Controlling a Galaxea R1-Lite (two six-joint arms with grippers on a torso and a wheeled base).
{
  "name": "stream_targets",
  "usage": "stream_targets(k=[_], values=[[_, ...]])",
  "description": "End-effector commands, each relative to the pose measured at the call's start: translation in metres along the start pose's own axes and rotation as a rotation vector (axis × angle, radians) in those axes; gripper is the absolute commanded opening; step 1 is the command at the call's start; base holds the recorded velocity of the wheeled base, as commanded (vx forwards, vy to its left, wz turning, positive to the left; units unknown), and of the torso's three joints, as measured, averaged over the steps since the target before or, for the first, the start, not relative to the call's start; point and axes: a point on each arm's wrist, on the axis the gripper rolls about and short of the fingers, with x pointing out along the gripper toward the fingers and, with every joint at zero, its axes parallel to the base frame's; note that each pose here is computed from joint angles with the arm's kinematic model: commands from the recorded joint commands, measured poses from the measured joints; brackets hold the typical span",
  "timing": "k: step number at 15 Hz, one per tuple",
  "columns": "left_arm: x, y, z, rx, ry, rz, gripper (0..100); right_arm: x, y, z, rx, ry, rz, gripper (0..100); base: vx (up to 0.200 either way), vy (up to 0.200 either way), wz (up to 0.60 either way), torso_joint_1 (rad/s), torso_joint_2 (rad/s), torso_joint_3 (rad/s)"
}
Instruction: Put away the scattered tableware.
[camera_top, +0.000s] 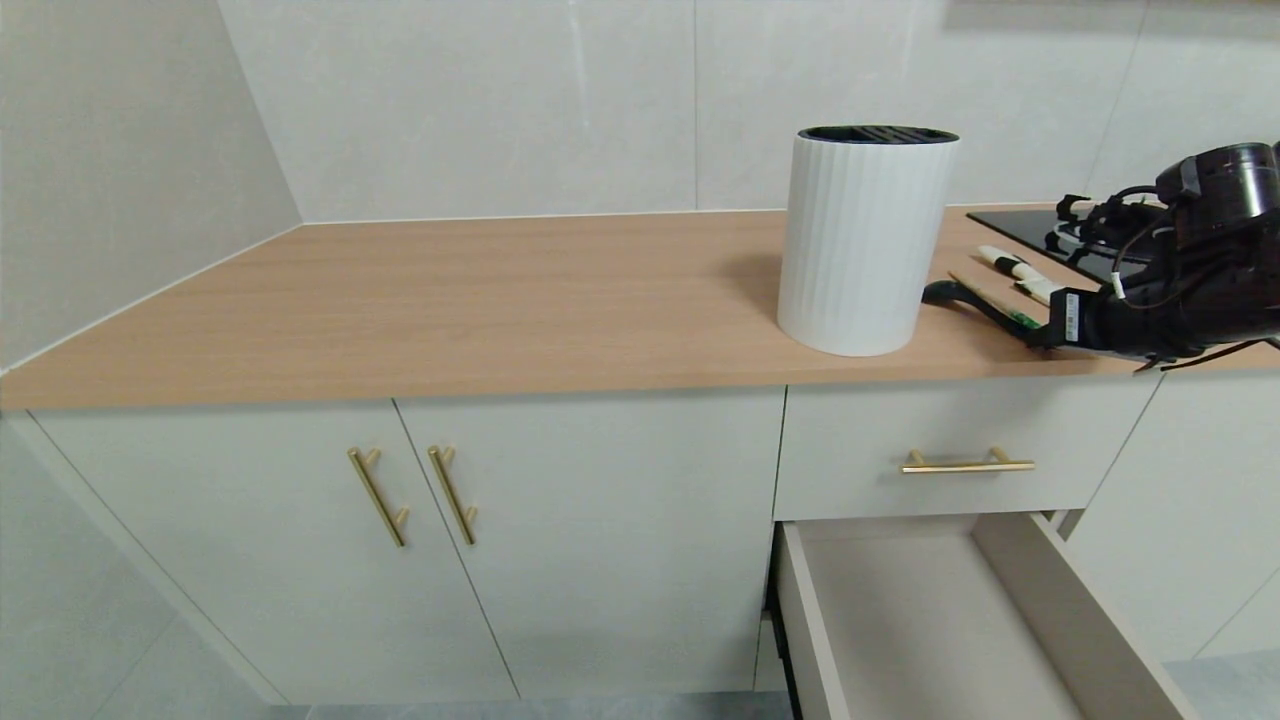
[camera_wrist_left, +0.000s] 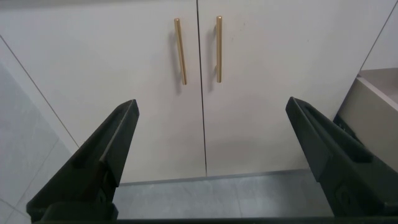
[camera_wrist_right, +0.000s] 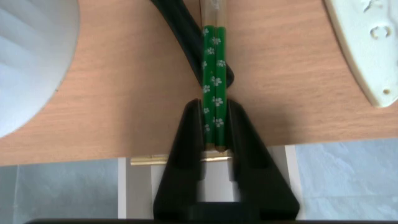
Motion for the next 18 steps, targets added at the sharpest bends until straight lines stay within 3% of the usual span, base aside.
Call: stream_targets(k=[1,6,10,14,18], values=[[0.000,0.000,0.000,0.001,-0.001,0.000,100,-0.001,0.000,0.000,-0.001,-0.003,0.000,0,0.000,0.000,0.00,0.000,0.00,0.000],[0.000,0.000,0.000,0.001,0.000,0.000,100,-0.020,0.002,0.006,0.020,-0.047,0.007,0,0.000,0.000,0.00,0.000,0.00,0.000],[0.000,0.000,0.000,0.001,0.000,0.000,100,-0.098,0.008,0.007,0.050,-0.183,0.049,0,0.000,0.000,0.00,0.000,0.00,0.000],[0.000,0.000,0.000,-0.001,-0.001,0.000,100,-0.186,0.018,-0.033,0.011,-0.268,0.211,0,0.000,0.000,0.00,0.000,0.00,0.000],[0.000,0.000,0.000,0.001,-0.001,0.000,100,-0.223,0.022,-0.088,-0.073,-0.228,0.370,0,0.000,0.000,0.00,0.000,0.00,0.000]])
